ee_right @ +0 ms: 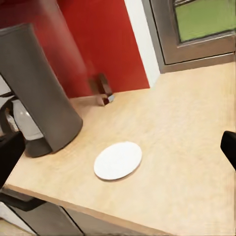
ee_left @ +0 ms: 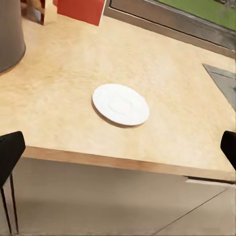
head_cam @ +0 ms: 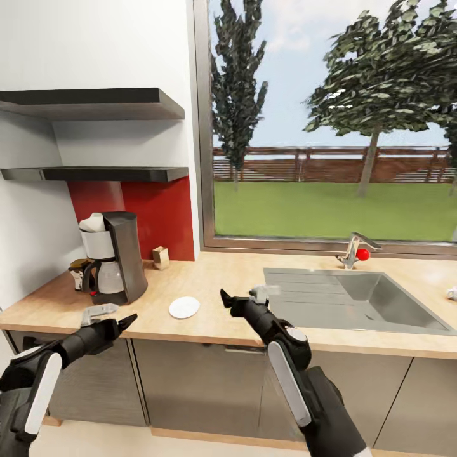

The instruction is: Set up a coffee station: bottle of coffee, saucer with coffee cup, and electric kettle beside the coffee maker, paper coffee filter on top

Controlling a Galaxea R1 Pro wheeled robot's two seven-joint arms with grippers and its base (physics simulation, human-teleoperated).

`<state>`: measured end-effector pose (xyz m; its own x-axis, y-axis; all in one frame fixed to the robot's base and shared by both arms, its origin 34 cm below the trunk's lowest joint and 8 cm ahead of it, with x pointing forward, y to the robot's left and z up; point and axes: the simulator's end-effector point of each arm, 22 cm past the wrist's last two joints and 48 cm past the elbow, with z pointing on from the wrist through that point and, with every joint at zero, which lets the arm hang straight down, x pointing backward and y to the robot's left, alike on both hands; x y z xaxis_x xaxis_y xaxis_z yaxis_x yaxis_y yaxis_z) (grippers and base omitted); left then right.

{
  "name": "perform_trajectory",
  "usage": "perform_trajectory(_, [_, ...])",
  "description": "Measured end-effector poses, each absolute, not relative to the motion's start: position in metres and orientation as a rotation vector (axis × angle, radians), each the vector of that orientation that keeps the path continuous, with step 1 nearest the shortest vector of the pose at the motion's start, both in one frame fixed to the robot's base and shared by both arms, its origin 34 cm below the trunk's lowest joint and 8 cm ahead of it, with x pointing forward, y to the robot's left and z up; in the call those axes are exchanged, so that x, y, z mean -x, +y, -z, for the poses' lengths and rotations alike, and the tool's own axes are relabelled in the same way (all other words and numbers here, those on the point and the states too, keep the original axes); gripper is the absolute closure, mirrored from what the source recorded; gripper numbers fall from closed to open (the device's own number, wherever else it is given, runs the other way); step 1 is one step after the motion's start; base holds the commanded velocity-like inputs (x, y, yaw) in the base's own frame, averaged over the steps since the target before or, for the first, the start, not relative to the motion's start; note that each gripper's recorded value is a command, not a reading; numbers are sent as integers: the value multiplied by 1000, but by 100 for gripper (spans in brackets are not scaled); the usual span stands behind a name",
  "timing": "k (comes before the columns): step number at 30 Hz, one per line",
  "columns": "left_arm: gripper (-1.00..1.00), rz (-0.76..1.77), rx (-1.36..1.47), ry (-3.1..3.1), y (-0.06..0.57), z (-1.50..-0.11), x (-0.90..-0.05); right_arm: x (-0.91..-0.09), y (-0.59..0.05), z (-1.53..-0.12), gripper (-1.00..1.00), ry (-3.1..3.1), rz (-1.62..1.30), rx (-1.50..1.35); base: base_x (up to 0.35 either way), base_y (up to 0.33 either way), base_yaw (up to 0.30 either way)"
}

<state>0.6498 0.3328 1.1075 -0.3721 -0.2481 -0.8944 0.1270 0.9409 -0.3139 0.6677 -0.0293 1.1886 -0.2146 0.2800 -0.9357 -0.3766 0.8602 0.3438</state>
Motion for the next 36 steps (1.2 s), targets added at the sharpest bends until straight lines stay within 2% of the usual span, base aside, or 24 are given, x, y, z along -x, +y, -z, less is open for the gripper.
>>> perform_trajectory(9, [-100, 654, 40, 2048, 319, -1114, -644, -696, -80, -1192, -100, 1834, -801, -131, 0, 0, 0])
perform_trajectory(16, [-100, 821, 65, 2053, 326, -1112, -644, -689, -87, -1208, -100, 1793, -1040, -143, 0, 0, 0])
perform_trajectory(21, [-100, 842, 82, 2061, 329, -1106, -641, -688, -101, -1207, -100, 1789, -1062, -133, 0, 0, 0])
perform_trajectory(30, [-100, 845, 90, 2071, 327, -1100, -641, -680, -69, -1176, -100, 1884, -1085, -67, 14, 0, 0])
perform_trajectory(36, [-100, 826, 104, 2081, 327, -1096, -643, -674, -51, -1146, -100, 1964, -1090, -44, 228, 0, 0])
